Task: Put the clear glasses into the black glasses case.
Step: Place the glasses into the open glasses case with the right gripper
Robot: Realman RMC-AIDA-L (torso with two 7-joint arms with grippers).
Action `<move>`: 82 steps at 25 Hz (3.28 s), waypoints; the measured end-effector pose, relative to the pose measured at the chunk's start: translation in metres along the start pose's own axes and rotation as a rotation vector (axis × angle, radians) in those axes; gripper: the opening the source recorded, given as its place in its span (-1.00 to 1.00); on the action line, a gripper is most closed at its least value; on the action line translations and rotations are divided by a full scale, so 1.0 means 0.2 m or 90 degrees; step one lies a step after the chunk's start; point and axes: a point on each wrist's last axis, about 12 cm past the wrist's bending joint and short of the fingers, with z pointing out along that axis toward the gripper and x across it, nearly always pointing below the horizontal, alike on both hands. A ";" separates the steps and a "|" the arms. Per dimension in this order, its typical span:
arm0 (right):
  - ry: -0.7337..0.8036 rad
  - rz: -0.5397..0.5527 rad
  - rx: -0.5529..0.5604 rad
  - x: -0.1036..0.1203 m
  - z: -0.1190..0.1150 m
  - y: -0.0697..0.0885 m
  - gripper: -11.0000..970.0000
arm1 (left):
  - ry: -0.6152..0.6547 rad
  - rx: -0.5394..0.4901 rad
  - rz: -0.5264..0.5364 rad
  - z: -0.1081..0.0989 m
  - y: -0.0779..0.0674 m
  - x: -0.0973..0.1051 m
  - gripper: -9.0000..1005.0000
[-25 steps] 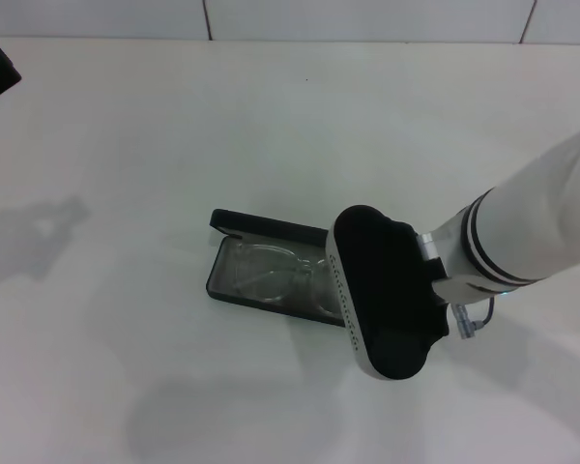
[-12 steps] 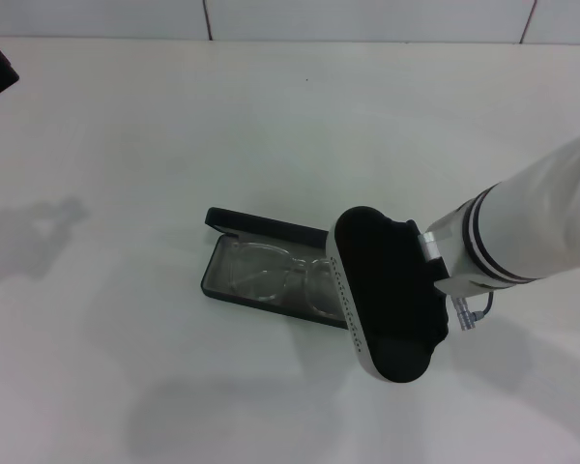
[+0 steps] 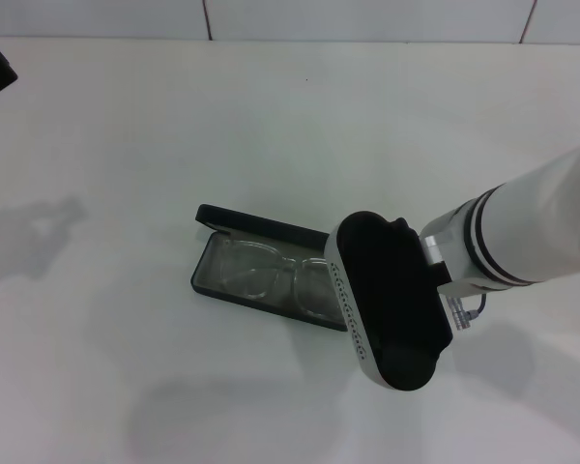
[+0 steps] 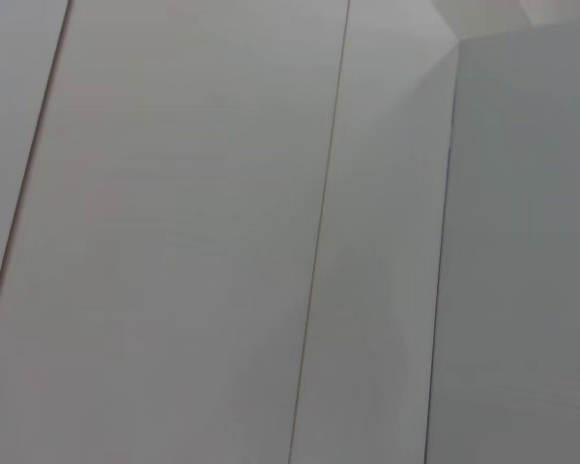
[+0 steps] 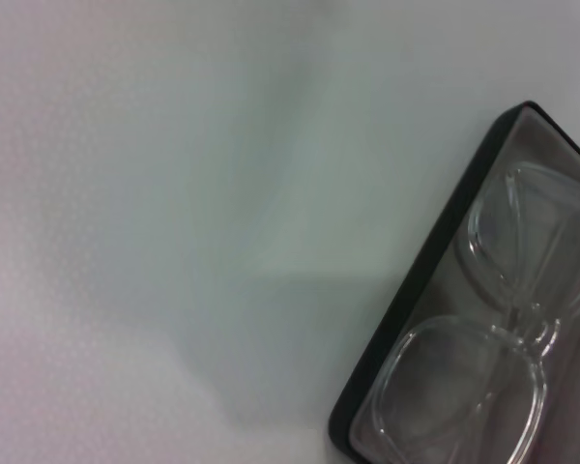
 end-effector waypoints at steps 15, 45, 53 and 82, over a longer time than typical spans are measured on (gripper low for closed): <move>0.001 -0.027 -0.009 -0.03 0.00 0.03 -0.69 | -0.001 0.000 0.003 0.00 0.00 0.00 -0.67; -0.042 -0.048 0.042 0.01 0.04 0.06 -0.69 | -0.002 0.009 -0.004 -0.02 -0.02 0.00 -0.67; -0.048 -0.048 0.054 0.04 0.06 0.07 -0.69 | -0.001 0.012 -0.012 -0.01 -0.02 0.01 -0.67; -0.094 -0.089 0.101 0.02 0.08 0.06 -0.68 | 0.000 0.005 -0.024 -0.03 -0.03 0.02 -0.67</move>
